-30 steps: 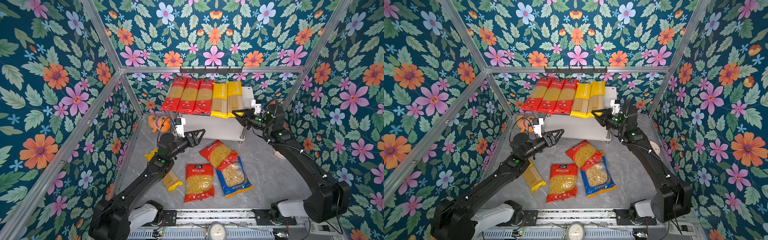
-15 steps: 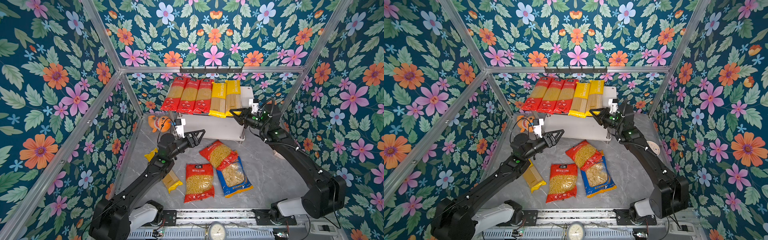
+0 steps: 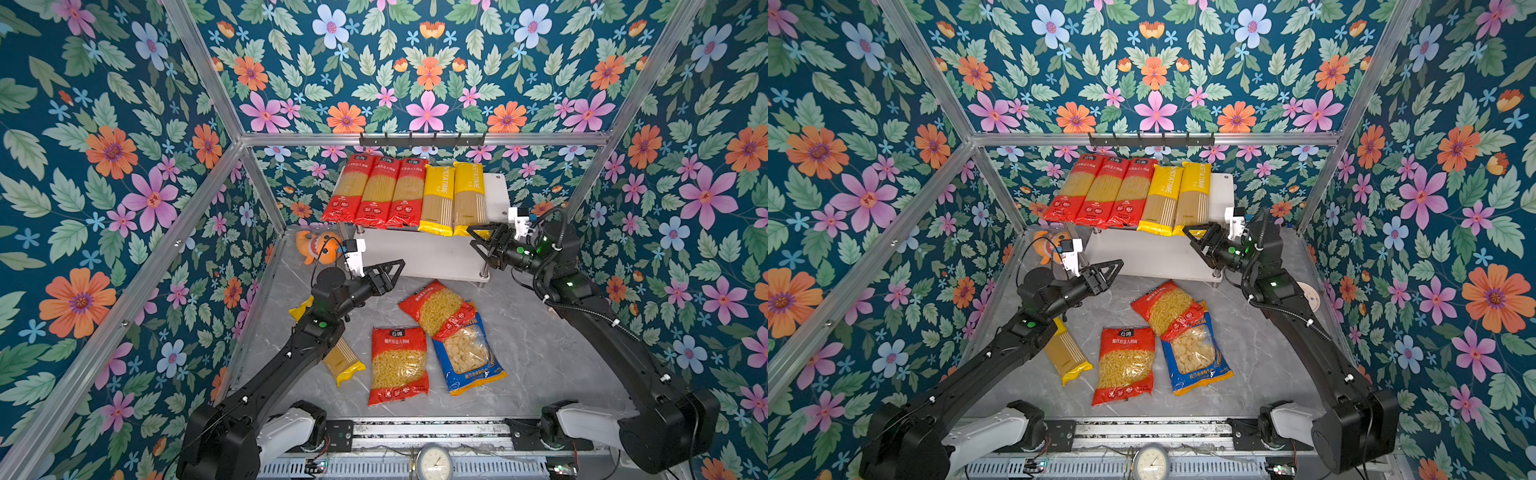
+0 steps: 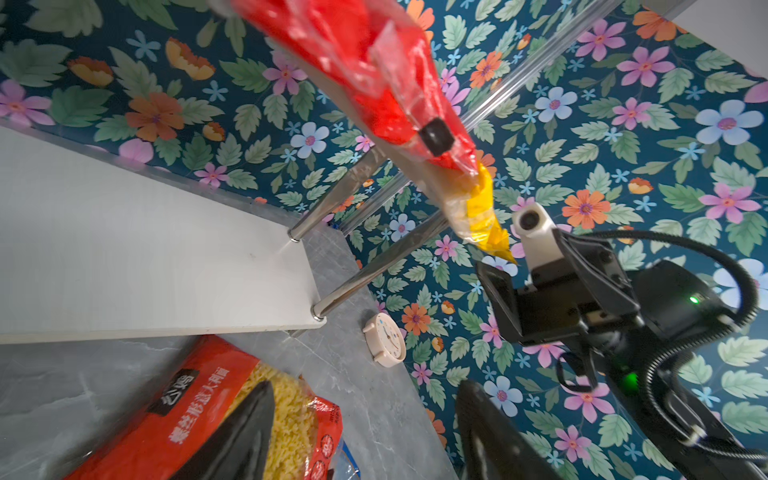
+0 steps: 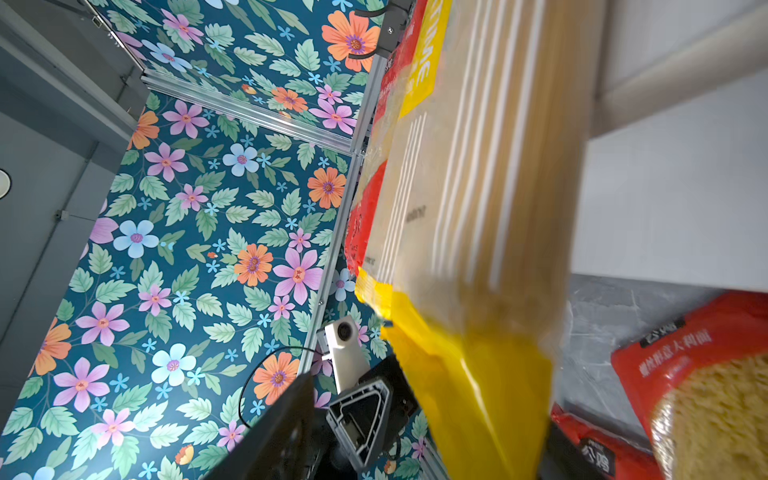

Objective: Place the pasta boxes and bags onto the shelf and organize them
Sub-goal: 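Open and withdraw the left gripper while the right gripper sets the pack upright, then lower the right gripper to the table and grasp another yellow PASTATIME pack, then lift the pack with the right gripper while the left gripper grasps its upper end, then raise the pack upright toward the upper shelf with both grippers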

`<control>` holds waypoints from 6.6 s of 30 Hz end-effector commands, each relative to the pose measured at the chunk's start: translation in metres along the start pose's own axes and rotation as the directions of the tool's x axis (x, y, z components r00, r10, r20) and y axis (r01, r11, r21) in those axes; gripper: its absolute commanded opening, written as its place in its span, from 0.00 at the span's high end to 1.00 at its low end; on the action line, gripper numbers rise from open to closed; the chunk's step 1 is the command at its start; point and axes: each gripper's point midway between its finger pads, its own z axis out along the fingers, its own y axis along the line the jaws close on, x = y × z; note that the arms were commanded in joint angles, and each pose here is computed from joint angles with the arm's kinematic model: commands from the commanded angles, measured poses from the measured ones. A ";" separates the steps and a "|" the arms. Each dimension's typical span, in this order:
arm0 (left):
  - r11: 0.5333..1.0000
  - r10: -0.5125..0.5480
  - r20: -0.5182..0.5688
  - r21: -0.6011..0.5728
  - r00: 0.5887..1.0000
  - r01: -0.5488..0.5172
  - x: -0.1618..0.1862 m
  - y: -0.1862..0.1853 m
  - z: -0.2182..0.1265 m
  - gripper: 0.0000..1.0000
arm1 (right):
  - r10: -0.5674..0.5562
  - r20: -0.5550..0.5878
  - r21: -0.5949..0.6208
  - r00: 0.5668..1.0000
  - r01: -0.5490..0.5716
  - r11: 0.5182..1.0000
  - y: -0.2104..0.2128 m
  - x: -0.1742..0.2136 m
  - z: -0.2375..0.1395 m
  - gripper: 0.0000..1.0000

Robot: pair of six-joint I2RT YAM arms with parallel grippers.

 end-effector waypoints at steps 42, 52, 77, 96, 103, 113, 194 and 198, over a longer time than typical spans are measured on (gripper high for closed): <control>0.292 -0.247 0.396 -0.839 0.884 0.458 0.125 0.277 -0.227 0.31 | -0.084 -0.811 0.201 0.580 0.410 0.890 -0.205 0.403 0.240 0.59; 0.381 -0.304 0.419 -0.770 0.856 0.512 0.124 0.271 -0.207 0.53 | -0.122 -0.798 0.086 0.590 0.312 0.946 -0.163 0.401 0.248 0.85; 0.657 -0.376 0.217 -0.623 0.901 0.425 0.088 0.212 -0.115 0.31 | 0.054 -0.574 0.365 0.817 0.196 0.910 -0.155 0.266 0.080 1.00; 0.801 -0.363 -0.115 -0.545 0.925 0.247 0.150 0.180 -0.043 0.38 | 0.005 -0.545 0.464 0.838 0.297 0.835 -0.225 0.202 0.104 0.55; 0.801 -0.373 -0.117 -0.542 0.921 0.256 0.157 0.186 -0.038 0.43 | 0.054 -0.584 0.489 0.810 0.298 0.820 -0.256 0.217 0.118 0.51; 0.867 -0.359 -0.179 -0.427 0.916 0.257 0.158 0.169 -0.012 0.61 | 0.071 -0.655 0.317 0.752 0.189 0.929 -0.213 0.235 0.129 0.76; 0.842 -0.021 0.181 0.533 0.983 -0.080 -0.055 -0.118 -0.001 0.90 | -0.511 -0.050 -0.373 0.858 0.458 0.807 -0.018 0.166 0.022 0.72; 0.844 -0.028 0.186 0.532 0.982 -0.077 -0.059 -0.119 0.002 0.83 | -0.490 0.000 -0.400 0.871 0.450 0.799 -0.006 0.159 0.019 0.88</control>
